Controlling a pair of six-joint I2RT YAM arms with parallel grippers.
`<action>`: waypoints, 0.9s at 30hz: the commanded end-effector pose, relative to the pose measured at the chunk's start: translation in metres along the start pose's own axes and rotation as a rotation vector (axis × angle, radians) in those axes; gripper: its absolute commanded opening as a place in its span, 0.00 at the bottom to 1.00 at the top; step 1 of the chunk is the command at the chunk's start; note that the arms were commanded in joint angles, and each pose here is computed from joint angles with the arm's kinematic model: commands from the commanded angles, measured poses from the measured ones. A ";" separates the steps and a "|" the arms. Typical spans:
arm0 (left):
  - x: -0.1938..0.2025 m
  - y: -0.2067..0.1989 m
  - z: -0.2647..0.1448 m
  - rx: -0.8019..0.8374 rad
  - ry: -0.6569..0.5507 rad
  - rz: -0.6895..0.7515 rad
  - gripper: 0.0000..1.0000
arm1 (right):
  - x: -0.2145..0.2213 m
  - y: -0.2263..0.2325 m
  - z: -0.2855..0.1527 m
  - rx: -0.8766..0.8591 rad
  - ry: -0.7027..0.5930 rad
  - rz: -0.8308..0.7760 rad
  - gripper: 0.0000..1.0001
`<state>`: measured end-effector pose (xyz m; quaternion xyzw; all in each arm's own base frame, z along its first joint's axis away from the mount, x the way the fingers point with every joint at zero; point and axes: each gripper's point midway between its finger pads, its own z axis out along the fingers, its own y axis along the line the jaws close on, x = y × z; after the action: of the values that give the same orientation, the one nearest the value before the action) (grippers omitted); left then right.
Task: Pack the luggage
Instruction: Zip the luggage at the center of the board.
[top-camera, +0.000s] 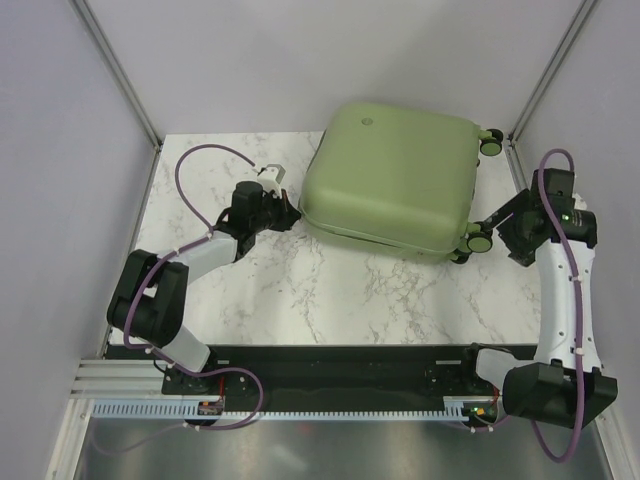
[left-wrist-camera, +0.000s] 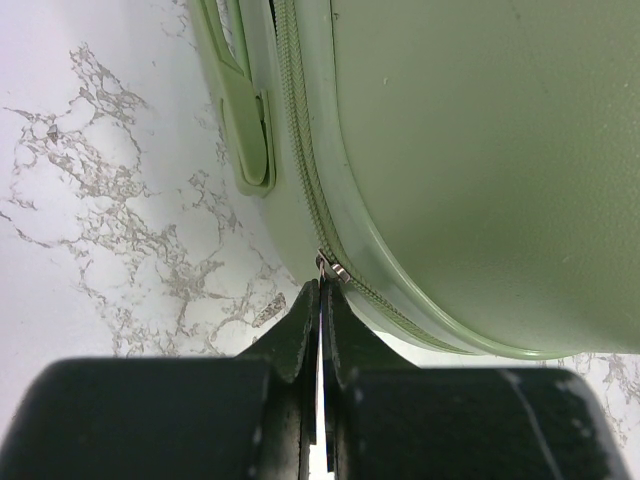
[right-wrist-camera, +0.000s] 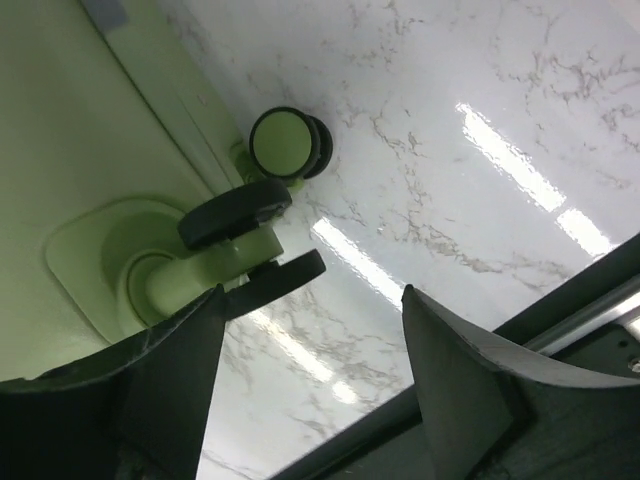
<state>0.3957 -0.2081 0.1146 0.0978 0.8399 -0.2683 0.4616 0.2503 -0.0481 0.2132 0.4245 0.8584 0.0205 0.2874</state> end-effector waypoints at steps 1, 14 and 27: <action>0.019 0.014 -0.006 -0.049 0.055 0.022 0.02 | -0.024 0.004 -0.014 0.041 -0.086 0.274 0.79; 0.020 0.016 -0.003 -0.054 0.060 0.021 0.02 | -0.018 0.025 0.022 -0.041 -0.064 0.624 0.83; 0.022 0.017 -0.003 -0.062 0.064 0.014 0.02 | -0.014 0.052 0.046 -0.044 -0.051 0.599 0.83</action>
<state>0.3958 -0.2080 0.1148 0.0977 0.8389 -0.2683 0.4633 0.2987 -0.0401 0.1832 0.6515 0.7015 0.0844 0.2762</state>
